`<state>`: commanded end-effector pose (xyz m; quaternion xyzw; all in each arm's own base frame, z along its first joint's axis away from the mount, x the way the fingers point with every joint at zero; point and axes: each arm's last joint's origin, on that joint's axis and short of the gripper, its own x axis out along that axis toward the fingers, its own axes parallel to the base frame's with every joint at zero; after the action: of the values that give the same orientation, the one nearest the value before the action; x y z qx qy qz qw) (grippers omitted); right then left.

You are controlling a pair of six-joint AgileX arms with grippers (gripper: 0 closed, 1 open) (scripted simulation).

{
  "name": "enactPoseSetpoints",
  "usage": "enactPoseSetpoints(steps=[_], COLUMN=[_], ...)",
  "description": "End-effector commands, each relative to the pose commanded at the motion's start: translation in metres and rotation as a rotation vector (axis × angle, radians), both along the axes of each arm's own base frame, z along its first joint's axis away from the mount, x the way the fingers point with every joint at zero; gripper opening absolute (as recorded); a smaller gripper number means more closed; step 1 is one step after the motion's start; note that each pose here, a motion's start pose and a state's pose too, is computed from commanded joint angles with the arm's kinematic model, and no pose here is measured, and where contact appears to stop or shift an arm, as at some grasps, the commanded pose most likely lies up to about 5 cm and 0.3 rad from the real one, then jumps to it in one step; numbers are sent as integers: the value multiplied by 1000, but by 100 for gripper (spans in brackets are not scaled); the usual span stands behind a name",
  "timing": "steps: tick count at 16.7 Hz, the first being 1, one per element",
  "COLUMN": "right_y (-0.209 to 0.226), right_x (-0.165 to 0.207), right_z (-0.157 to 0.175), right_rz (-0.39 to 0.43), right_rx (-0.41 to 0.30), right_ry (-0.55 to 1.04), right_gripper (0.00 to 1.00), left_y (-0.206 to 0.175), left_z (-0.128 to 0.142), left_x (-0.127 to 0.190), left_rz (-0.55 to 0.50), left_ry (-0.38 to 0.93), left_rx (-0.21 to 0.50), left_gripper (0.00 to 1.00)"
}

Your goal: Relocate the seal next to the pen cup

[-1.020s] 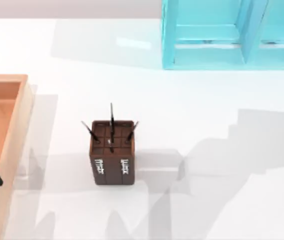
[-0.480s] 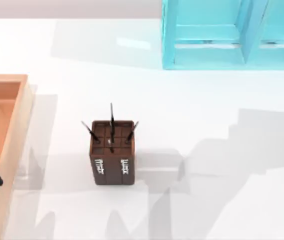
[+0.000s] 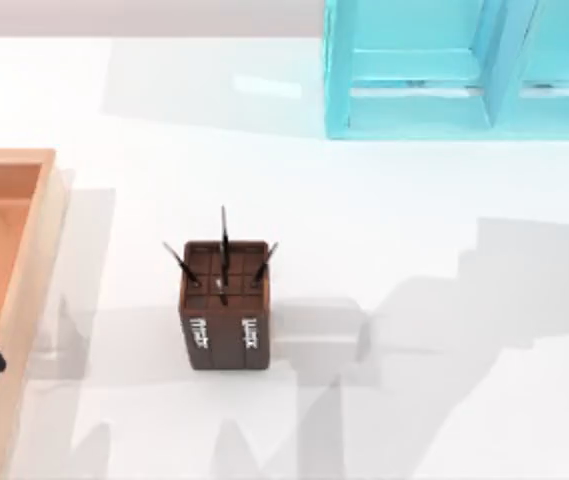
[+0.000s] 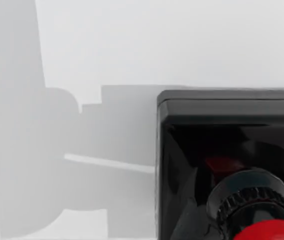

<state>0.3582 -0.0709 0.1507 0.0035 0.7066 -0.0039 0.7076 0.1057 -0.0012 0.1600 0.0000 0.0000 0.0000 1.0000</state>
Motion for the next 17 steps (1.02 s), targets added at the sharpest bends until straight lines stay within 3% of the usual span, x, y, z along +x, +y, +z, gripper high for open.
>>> enactPoseSetpoints(steps=[4,12,17], right_y=[20,128,140], right_x=[9,7,1], right_z=[19,127,140], right_rz=[-5,0,0], right_rx=[0,-1,0], right_ry=[-4,10,0], right_gripper=[0,0,0], left_y=[0,0,0], left_z=[0,0,0], left_x=[0,0,0], left_rz=[0,0,0], left_ry=[0,0,0], left_rx=[0,0,0], left_gripper=[100,100,100])
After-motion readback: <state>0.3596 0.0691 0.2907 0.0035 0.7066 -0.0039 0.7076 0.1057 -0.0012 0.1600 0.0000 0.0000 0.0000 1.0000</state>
